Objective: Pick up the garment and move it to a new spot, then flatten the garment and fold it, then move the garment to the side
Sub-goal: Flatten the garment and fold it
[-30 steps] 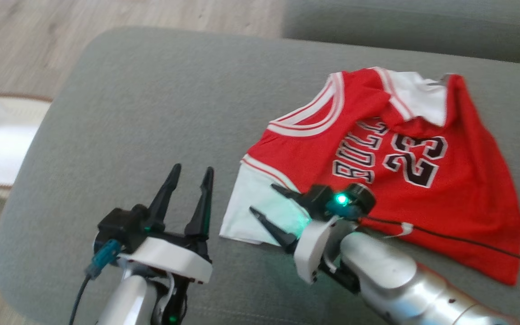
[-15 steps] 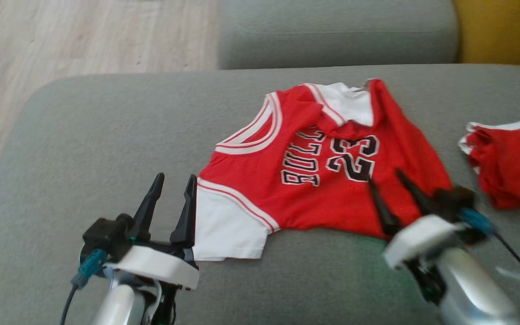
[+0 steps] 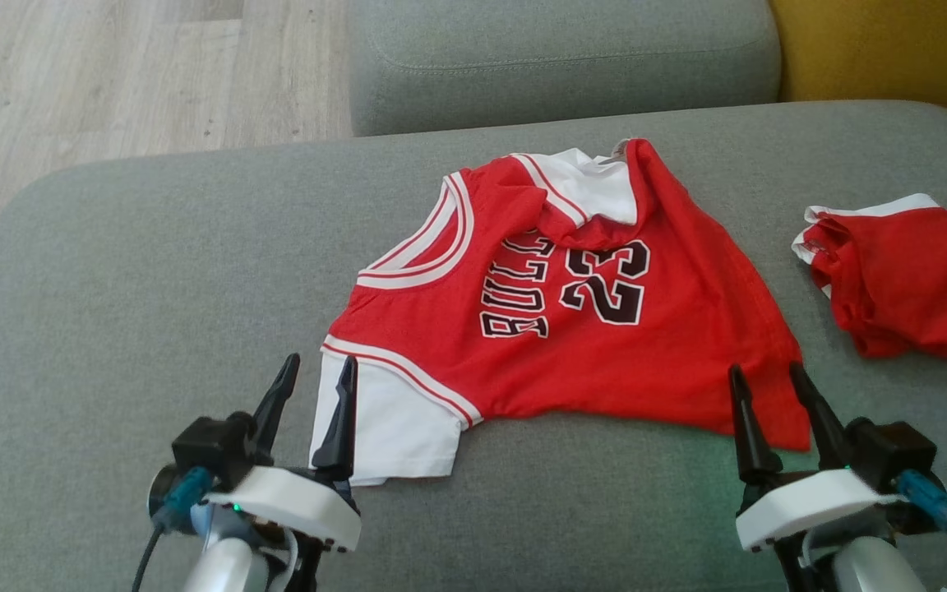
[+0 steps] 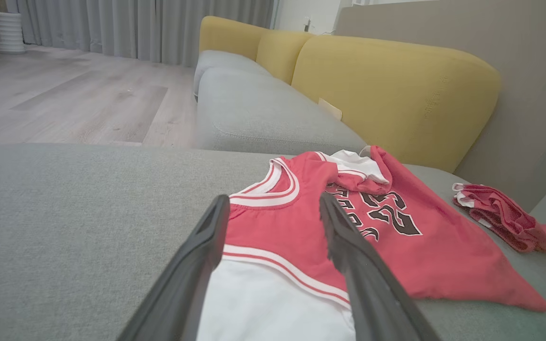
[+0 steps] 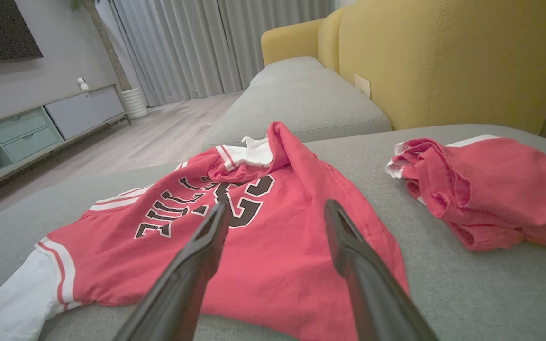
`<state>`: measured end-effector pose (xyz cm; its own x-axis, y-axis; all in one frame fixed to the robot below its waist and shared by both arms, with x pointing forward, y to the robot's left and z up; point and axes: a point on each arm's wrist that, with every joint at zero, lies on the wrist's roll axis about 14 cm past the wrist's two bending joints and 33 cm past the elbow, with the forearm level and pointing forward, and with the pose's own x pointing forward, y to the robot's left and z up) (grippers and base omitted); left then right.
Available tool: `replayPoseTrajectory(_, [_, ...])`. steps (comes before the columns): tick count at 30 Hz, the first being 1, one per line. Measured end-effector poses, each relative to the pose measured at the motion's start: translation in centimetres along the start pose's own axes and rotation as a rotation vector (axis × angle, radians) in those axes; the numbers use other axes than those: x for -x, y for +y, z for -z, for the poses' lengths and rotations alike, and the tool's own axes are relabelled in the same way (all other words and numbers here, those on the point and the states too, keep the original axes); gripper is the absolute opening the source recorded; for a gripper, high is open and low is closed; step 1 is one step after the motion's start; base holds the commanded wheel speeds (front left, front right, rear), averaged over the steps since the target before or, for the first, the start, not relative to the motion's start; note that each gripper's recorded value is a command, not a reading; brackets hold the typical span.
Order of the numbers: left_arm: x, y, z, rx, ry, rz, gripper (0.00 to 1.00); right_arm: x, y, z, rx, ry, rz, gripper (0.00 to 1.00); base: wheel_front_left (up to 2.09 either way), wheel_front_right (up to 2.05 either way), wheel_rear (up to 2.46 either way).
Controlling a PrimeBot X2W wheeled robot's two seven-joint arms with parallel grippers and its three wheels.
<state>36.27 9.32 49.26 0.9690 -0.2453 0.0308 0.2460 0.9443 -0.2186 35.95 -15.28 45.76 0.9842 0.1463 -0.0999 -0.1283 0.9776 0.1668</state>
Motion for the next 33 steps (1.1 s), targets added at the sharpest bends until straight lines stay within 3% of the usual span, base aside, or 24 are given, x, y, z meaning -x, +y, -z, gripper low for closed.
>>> replayPoseTrajectory(5, [0.5,0.4,1.8,-0.009,0.057,-0.019,1.0,0.0,0.3,-0.8,0.005,-0.016,-0.003,1.0,0.0,0.0,0.0])
replayPoseTrajectory(14, [3.4,2.0,10.1,-0.077,0.409,-0.08,1.0,0.8,0.2,0.1,-0.006,0.014,0.01,1.0,0.0,0.0,0.0])
replayPoseTrajectory(31, [3.1,3.3,12.3,-0.143,0.554,-0.121,1.0,1.4,-0.8,0.2,-0.014,0.015,0.047,1.0,0.0,0.0,0.0])
replayPoseTrajectory(33, [3.0,3.2,12.3,-0.13,0.557,-0.113,0.0,1.4,-1.0,0.3,-0.015,0.018,0.053,1.0,0.0,0.0,0.0])
